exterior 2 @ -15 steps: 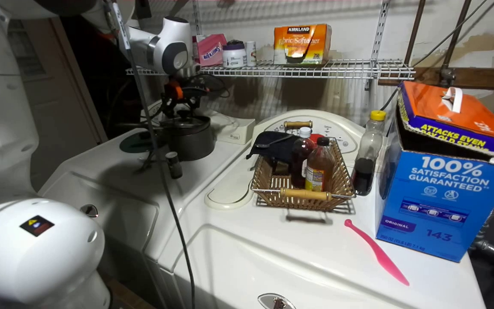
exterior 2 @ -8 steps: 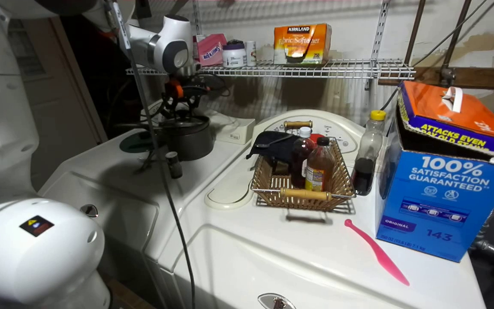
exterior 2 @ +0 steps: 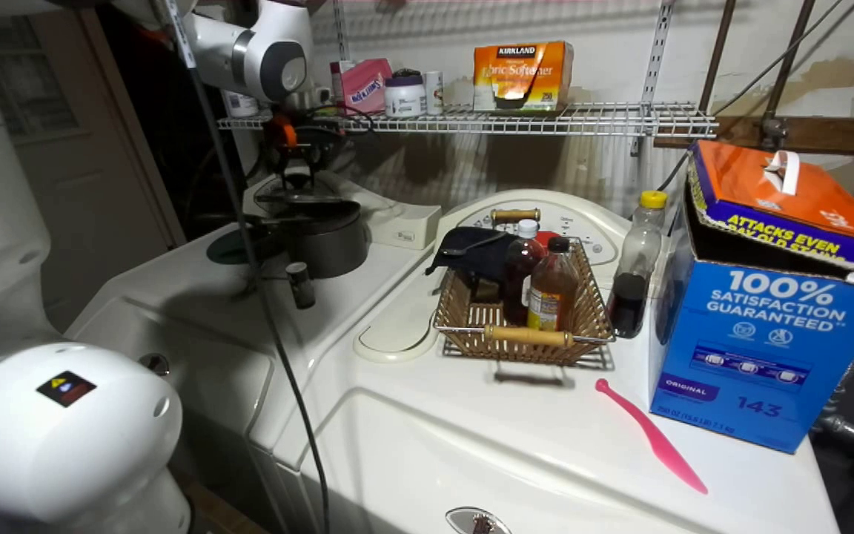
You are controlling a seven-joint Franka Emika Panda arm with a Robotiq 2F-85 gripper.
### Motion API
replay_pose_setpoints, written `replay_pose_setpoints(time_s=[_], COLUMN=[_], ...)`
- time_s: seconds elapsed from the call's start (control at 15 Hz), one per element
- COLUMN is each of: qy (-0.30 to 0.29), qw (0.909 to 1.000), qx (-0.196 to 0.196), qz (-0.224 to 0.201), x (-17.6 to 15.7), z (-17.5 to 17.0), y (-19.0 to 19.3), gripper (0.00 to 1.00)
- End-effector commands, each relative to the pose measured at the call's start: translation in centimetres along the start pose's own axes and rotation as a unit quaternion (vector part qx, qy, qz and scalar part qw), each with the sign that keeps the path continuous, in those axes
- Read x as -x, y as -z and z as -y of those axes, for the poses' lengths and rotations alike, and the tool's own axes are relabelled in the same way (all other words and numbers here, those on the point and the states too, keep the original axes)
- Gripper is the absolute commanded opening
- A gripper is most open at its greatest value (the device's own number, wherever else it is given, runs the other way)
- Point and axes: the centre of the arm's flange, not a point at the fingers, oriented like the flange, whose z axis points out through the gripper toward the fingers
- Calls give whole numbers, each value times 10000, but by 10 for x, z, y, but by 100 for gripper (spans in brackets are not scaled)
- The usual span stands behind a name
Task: Remove the lid from the black pot
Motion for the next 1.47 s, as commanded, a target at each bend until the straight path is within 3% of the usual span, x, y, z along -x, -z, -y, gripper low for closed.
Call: replay_pose_setpoints(time_s=[0.0, 0.4, 1.0, 1.07, 1.13, 1.4], qy=[392, 1582, 2829, 2603, 2625, 2610], qw=[9989, 9863, 9542, 9635, 9629, 9636], qx=[224, 388, -107, 51, 15, -14], qz=[-77, -255, -971, -624, -630, -576], x=[-20, -72, -122, -100, -101, -98], z=[22, 52, 68, 77, 76, 75], y=[33, 41, 11, 9, 4, -3], gripper=[34, 34, 34, 34, 59, 59])
